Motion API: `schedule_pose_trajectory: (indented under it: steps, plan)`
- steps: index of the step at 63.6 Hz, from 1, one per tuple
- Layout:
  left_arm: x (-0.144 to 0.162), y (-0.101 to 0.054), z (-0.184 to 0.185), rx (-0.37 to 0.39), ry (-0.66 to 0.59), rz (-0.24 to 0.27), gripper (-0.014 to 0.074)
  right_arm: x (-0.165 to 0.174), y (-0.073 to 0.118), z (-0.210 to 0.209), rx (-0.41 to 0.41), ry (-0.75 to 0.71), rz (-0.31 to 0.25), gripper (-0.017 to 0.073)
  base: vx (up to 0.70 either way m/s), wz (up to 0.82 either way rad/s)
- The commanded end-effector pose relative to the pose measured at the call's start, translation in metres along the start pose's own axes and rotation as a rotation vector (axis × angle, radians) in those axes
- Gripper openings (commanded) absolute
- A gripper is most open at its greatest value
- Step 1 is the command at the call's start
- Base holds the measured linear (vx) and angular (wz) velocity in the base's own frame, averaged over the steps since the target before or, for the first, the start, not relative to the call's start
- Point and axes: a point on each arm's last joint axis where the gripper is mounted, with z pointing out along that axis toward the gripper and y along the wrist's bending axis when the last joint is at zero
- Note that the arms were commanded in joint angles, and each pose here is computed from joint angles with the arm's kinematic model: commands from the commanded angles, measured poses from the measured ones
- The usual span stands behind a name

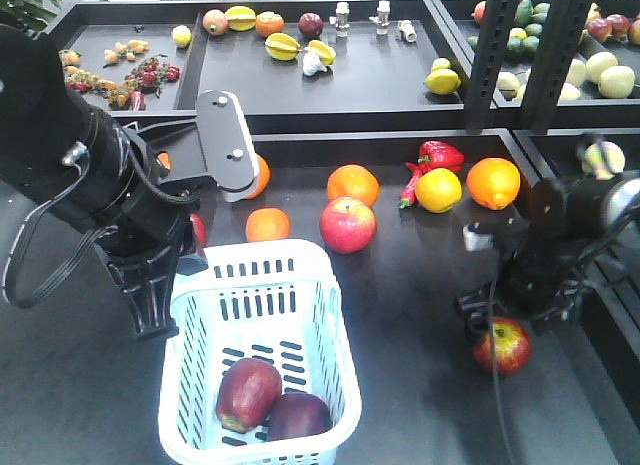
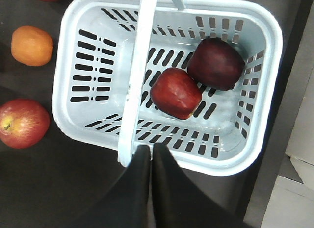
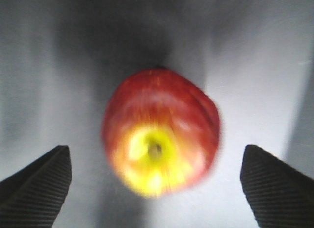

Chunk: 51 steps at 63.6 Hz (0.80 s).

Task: Pick three apples into basket with both arms
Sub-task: 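Move the right gripper to the red-yellow apple and grasp it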

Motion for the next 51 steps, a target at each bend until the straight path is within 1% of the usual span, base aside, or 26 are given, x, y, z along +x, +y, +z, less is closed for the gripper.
schedule_pose_trajectory:
  steps: [1, 6, 12, 16, 22, 29, 36, 43, 51]
  plan:
    - [0.0, 0.0, -0.019, -0.039, -0.053, -0.008, -0.0006, -0.007, -0.003, -0.009, 0.012, -0.043, 0.003, 0.0663, 0.0, 0.0]
    - [0.0, 0.0, -0.019, -0.039, -0.053, -0.008, -0.0006, -0.007, -0.003, 0.001, 0.011, -0.02, -0.003, 0.0659, 0.0, 0.0]
    - [0.0, 0.0, -0.019, -0.039, -0.053, -0.008, -0.0006, -0.008, -0.003, 0.005, 0.006, -0.029, -0.003, 0.0638, 0.0, 0.0]
    - [0.0, 0.0, -0.019, -0.039, -0.053, -0.008, -0.0006, -0.01, -0.003, 0.005, 0.007, -0.046, -0.003, 0.0611, 0.0, 0.0]
    - [0.0, 0.0, -0.019, -0.039, -0.053, -0.008, -0.0006, -0.014, -0.003, 0.001, 0.008, -0.061, -0.001, 0.0547, 0.0, 0.0]
    - [0.0, 0.0, -0.019, -0.039, -0.053, -0.008, -0.0006, -0.016, -0.003, -0.006, 0.008, -0.072, -0.001, 0.0472, 0.0, 0.0]
    - [0.0, 0.0, -0.019, -0.039, -0.053, -0.008, -0.0006, -0.016, -0.003, -0.014, 0.009, -0.09, -0.001, 0.0424, 0.0, 0.0]
    - [0.0, 0.0, -0.019, -0.039, -0.053, -0.008, -0.0006, -0.015, -0.002, -0.028, 0.005, -0.118, 0.003, 0.0396, 0.0, 0.0]
    - [0.0, 0.0, -0.019, -0.039, -0.053, -0.008, -0.0006, -0.014, 0.0, -0.053, -0.018, -0.177, 0.015, 0.0393, 0.0, 0.0]
